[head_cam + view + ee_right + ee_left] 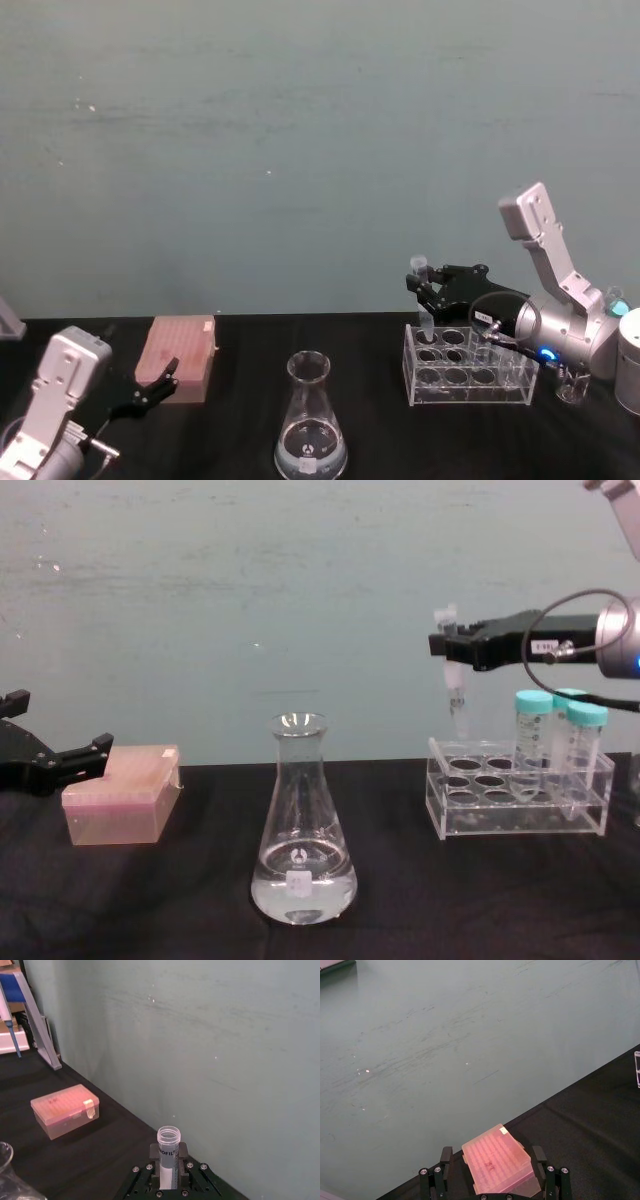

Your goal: Pour the liquid from the test tube into the beaker using one hand.

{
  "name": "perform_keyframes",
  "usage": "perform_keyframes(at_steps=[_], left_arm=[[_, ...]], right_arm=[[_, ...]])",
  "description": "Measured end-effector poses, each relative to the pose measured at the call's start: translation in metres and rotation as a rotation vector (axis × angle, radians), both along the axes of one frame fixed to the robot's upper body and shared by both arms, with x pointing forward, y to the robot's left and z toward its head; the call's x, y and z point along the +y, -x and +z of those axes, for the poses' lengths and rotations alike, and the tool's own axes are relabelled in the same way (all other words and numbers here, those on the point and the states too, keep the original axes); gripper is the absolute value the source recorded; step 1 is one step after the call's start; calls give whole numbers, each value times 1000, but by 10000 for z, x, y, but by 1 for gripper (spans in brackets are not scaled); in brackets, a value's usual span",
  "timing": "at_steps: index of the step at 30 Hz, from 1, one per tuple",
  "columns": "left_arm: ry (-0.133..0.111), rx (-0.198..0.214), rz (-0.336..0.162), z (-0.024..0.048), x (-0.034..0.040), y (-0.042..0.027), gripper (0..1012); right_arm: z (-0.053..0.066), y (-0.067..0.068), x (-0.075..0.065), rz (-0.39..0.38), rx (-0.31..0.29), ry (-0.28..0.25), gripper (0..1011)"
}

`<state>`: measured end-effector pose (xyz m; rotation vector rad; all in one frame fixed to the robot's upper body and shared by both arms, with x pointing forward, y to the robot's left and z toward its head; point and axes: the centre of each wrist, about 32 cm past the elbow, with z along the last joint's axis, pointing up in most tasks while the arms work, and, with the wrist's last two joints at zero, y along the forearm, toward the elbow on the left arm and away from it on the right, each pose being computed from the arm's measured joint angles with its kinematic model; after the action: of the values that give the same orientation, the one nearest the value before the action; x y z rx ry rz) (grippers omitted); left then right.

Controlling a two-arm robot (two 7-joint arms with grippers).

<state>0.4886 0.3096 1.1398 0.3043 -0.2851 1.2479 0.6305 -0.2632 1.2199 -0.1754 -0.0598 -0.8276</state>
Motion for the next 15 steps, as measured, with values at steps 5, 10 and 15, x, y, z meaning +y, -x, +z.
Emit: perform_keyframes(at_steps=[5, 10, 15], left_arm=[[0, 0, 0, 0, 0, 0, 1000], [0, 0, 0, 0, 0, 0, 1000], [0, 0, 0, 0, 0, 0, 1000]], right_arm=[[-84, -17, -16, 5, 25, 5, 198], [-160, -45, -33, 9, 44, 13, 198], [-199, -67, -47, 13, 53, 17, 198]])
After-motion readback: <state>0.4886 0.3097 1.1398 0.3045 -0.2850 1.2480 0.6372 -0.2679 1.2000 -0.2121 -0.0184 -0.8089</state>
